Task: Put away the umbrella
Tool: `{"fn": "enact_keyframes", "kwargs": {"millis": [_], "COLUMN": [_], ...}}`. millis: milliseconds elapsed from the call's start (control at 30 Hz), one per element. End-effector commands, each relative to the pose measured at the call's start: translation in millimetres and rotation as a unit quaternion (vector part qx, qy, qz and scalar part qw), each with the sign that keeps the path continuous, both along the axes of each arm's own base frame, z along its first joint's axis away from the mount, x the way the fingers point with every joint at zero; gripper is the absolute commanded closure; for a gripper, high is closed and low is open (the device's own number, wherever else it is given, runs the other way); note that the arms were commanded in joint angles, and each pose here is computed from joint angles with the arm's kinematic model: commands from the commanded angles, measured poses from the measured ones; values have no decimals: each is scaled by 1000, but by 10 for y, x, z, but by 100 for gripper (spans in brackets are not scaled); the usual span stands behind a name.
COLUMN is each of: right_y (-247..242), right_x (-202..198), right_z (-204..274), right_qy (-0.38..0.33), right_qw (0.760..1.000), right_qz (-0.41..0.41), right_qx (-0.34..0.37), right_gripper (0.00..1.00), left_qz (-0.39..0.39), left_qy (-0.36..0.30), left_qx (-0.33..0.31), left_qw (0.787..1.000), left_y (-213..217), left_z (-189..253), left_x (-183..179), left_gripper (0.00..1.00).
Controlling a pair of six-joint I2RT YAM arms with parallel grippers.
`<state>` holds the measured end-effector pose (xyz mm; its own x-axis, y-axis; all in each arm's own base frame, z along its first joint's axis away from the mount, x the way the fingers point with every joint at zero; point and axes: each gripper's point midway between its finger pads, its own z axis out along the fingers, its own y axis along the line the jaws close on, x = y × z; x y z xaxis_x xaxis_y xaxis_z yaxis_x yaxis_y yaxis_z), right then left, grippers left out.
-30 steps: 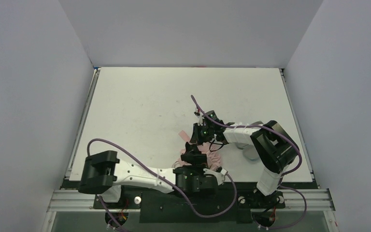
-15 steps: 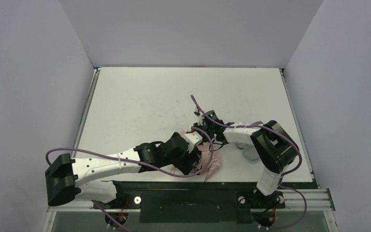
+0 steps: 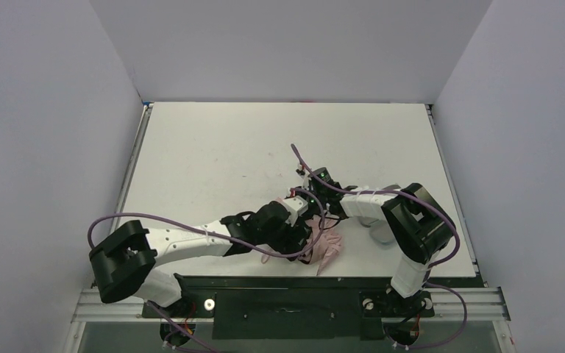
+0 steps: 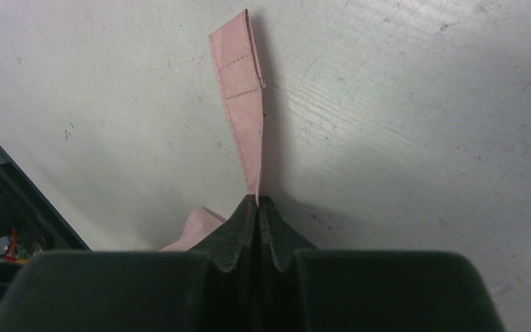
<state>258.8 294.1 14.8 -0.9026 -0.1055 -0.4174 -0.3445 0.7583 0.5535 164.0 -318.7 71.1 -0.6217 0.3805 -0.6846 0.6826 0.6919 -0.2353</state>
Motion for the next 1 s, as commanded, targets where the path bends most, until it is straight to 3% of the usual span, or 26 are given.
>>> {"fn": "enact_keyframes", "kwargs": {"millis": [0, 433, 600, 667, 733, 767, 867, 967], "right_y": [33, 79, 81, 83, 72, 72, 60, 57], "right_x": [75, 72, 49, 43, 37, 31, 22, 33], "right_z": [78, 48, 9, -3, -19, -22, -25, -3], "right_qy": [-22, -16, -12, -11, -10, -10, -10, -11], "right_qw": [1000, 1000, 1000, 1000, 1000, 1000, 1000, 1000], "right_qz": [4, 8, 9, 9, 9, 10, 10, 9], "right_qx": [0, 7, 7, 8, 6, 6, 6, 7], "right_gripper": [100, 100, 100, 100, 100, 100, 100, 100], "left_qz": [-7, -25, 10, 18, 18, 17, 17, 27], "left_qy": [-18, -75, -113, -122, -128, -128, -143, -167], "left_qx": [-25, -27, -1, 15, 32, 43, 70, 112], "left_qw": [1000, 996, 994, 992, 991, 991, 987, 979], "left_y": [-238, -327, -250, -218, -200, -184, -173, -119], "left_z": [54, -172, -402, -516, -629, -705, -795, -875], "left_x": [178, 344, 529, 578, 594, 589, 567, 558], "left_gripper": [3, 3, 3, 13, 27, 39, 58, 89]}}
